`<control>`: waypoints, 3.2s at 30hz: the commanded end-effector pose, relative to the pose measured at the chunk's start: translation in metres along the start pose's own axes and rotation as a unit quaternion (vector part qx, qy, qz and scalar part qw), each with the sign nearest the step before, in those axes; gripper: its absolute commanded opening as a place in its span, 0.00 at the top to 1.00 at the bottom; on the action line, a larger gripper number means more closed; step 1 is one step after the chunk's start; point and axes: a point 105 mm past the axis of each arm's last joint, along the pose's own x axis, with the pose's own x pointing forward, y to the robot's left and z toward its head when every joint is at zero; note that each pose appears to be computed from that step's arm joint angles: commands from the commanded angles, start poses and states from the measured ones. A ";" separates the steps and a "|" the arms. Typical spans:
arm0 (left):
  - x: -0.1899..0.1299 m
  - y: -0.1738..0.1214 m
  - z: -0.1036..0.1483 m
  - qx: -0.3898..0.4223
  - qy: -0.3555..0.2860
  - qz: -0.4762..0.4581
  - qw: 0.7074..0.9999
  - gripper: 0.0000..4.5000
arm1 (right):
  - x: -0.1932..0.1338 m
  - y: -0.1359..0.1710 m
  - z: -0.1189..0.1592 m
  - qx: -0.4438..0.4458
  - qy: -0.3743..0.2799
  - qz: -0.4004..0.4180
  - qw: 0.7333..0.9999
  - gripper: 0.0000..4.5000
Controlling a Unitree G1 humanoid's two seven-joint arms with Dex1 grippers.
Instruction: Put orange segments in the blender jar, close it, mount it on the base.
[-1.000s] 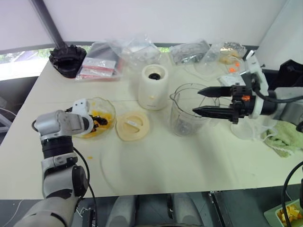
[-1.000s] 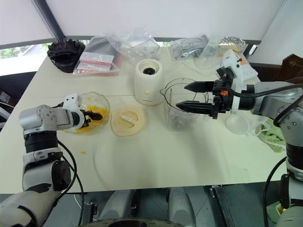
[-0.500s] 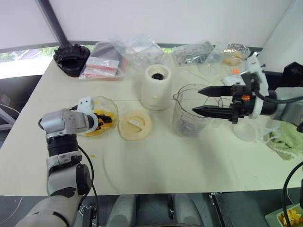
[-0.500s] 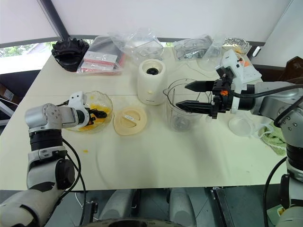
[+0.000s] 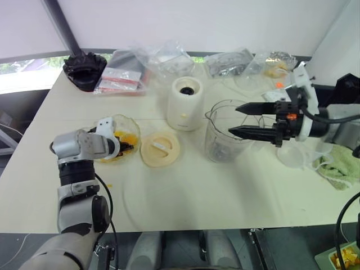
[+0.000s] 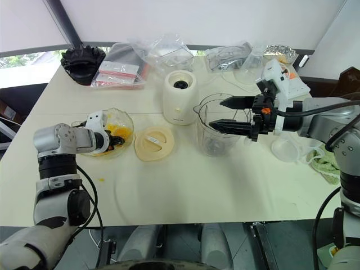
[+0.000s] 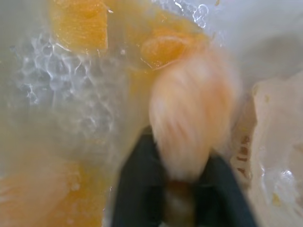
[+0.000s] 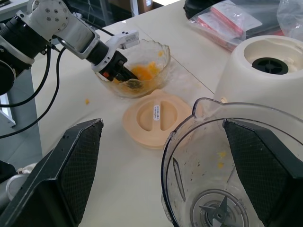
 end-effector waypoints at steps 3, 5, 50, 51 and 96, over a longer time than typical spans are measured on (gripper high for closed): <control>0.000 -0.005 0.002 0.009 -0.001 -0.005 1.000 0.99 | -0.005 0.002 0.010 -0.025 -0.013 -0.009 1.000 0.05; -0.001 -0.004 0.003 0.009 -0.004 -0.005 1.000 0.99 | -0.005 0.002 0.010 -0.025 -0.013 -0.009 1.000 0.05; -0.151 -0.205 0.115 0.165 -0.295 -0.484 0.807 0.99 | -0.038 0.013 0.004 -0.033 -0.061 -0.137 0.988 0.05; -0.151 -0.218 0.112 0.180 -0.282 -0.503 0.797 0.99 | -0.042 0.014 0.003 -0.034 -0.061 -0.149 0.986 0.05; -0.071 -0.326 0.048 0.364 -0.170 -0.557 0.727 0.02 | -0.078 0.043 -0.011 -0.014 -0.073 -0.283 0.956 0.05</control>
